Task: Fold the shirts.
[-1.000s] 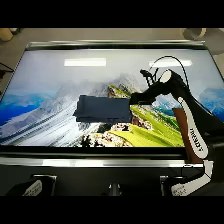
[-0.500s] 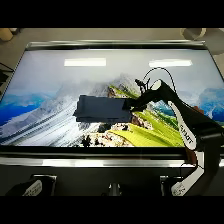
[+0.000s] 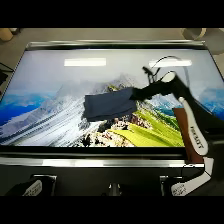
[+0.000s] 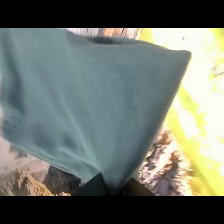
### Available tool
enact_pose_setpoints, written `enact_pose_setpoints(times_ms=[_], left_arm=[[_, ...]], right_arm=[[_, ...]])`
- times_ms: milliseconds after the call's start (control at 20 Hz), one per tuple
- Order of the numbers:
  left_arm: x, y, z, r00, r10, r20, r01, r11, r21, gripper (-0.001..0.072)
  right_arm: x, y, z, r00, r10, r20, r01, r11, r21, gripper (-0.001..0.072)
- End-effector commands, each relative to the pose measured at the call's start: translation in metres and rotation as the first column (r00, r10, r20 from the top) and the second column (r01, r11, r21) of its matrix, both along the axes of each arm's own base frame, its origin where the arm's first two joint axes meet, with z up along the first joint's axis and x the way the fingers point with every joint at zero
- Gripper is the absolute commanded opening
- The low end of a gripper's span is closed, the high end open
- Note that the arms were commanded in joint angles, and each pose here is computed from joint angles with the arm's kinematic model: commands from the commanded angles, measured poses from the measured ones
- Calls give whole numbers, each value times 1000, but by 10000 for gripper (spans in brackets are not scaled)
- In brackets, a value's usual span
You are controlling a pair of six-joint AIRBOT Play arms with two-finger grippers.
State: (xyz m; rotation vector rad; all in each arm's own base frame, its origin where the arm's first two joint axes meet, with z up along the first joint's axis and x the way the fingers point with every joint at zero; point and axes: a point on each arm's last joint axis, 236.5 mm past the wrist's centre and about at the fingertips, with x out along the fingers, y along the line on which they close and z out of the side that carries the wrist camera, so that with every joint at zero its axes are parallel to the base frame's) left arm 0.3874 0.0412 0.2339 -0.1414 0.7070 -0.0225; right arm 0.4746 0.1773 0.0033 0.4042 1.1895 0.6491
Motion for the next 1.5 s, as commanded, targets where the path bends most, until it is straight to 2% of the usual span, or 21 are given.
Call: enact_pose_setpoints(times_ms=[0, 150, 350, 650, 850, 950, 1050, 1150, 1350, 1450], left_arm=[[0, 0, 0, 1000, 1, 2, -1, 1000, 1, 26], [0, 0, 0, 1000, 1, 2, -1, 1000, 1, 26], [1, -6, 0, 1000, -14, 2, 14, 1000, 0, 27], [2, -14, 0, 999, -36, 3, 36, 999, 1, 27], [5, -13, 4, 999, -30, 23, 30, 1000, 4, 27], [7, -12, 7, 999, -26, 38, 26, 1000, 6, 27], [9, -11, 9, 999, -23, 50, 23, 1000, 7, 26], [11, -10, 11, 998, -20, 62, 19, 1000, 9, 27], [12, -10, 13, 997, -18, 69, 18, 1000, 10, 26], [11, -10, 13, 998, -19, 67, 19, 1000, 10, 27]], right_arm=[[3, -93, 65, 986, -135, 102, 139, 990, -34, 22], [-22, -193, 102, 948, -285, 140, 302, 946, -120, 22], [-63, -284, 141, 865, -463, 192, 491, 860, -139, 22], [-125, -337, 156, 808, -572, 142, 589, 791, -166, 22], [-154, -332, 148, 834, -550, 39, 547, 816, -185, 22], [-176, -327, 138, 858, -512, -38, 491, 840, -231, 23], [-214, -331, 124, 860, -486, -156, 415, 844, -341, 23], [-247, -348, 115, 810, -553, -198, 413, 775, -478, 23], [-308, -355, 60, 749, -546, -374, 261, 763, -591, 23], [-314, -371, 37, 748, -555, -362, 230, 730, -644, 23]])
